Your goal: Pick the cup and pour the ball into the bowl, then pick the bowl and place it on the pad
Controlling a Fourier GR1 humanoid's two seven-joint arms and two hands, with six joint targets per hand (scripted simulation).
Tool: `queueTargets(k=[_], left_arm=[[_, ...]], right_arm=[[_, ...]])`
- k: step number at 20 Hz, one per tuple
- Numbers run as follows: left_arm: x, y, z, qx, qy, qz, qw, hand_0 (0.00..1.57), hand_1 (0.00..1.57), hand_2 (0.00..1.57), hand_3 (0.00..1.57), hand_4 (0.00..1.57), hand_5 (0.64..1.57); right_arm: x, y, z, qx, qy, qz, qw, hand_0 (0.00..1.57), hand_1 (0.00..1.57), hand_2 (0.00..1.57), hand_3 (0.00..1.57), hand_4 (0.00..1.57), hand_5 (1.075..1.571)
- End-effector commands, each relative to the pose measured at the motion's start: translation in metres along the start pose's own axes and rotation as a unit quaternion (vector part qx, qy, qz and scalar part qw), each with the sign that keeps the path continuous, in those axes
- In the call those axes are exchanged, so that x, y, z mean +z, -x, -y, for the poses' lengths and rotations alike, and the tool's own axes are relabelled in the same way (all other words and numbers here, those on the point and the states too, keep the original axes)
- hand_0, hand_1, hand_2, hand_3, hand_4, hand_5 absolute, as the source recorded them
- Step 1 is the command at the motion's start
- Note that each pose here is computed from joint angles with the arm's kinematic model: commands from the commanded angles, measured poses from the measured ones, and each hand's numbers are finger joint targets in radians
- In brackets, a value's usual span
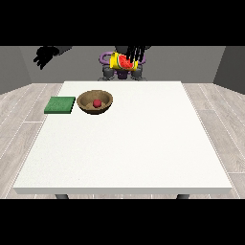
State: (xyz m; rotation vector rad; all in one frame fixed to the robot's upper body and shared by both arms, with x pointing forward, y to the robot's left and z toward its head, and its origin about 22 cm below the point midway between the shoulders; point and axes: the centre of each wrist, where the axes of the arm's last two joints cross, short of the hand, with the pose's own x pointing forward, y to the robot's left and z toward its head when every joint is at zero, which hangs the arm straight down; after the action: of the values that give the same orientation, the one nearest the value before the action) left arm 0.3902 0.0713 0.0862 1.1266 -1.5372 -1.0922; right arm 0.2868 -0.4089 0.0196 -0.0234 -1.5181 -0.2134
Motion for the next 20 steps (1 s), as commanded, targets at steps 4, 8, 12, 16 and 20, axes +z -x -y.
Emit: queueTargets(k=[4, 8, 12, 16, 20], left_arm=[[-0.021, 0.049, -0.078, 0.367, -0.074, -0.055, 0.926, 0.0, 0.0, 0.0, 0.0, 1.15, 1.568], [-0.023, 0.085, -0.109, 0.513, -0.047, -0.032, 0.856, 0.0, 0.0, 0.0, 0.0, 1.06, 1.57], [-0.023, 0.129, -0.148, 0.562, -0.031, 0.032, 0.826, 0.0, 0.0, 0.0, 0.0, 1.06, 1.566], [-0.006, 0.203, -0.163, 0.578, -0.034, 0.036, 0.815, 0.0, 0.0, 0.0, 0.0, 1.06, 1.558], [-0.002, 0.206, -0.178, 0.583, -0.019, 0.029, 0.812, 0.0, 0.0, 0.0, 0.0, 1.04, 1.558]], right_arm=[[-0.002, 0.0, 0.0, -0.001, 0.031, 0.006, 0.9995, 0.0, 0.0, 0.0, 0.0, 0.78, 1.556], [0.012, 0.034, -0.009, -0.016, 0.05, -0.014, 0.9985, 0.0, 0.0, 0.0, 0.0, 0.78, 1.558], [0.013, 0.049, -0.015, -0.033, 0.085, 0.0, 0.9958, 0.0, 0.0, 0.0, 0.0, 0.72, 1.566], [0.015, 0.06, -0.021, -0.06, 0.084, 0.016, 0.9945, 0.0, 0.0, 0.0, 0.0, 0.74, 1.565], [0.009, 0.078, -0.021, -0.065, 0.075, 0.012, 0.995, 0.0, 0.0, 0.0, 0.0, 0.72, 1.566]])
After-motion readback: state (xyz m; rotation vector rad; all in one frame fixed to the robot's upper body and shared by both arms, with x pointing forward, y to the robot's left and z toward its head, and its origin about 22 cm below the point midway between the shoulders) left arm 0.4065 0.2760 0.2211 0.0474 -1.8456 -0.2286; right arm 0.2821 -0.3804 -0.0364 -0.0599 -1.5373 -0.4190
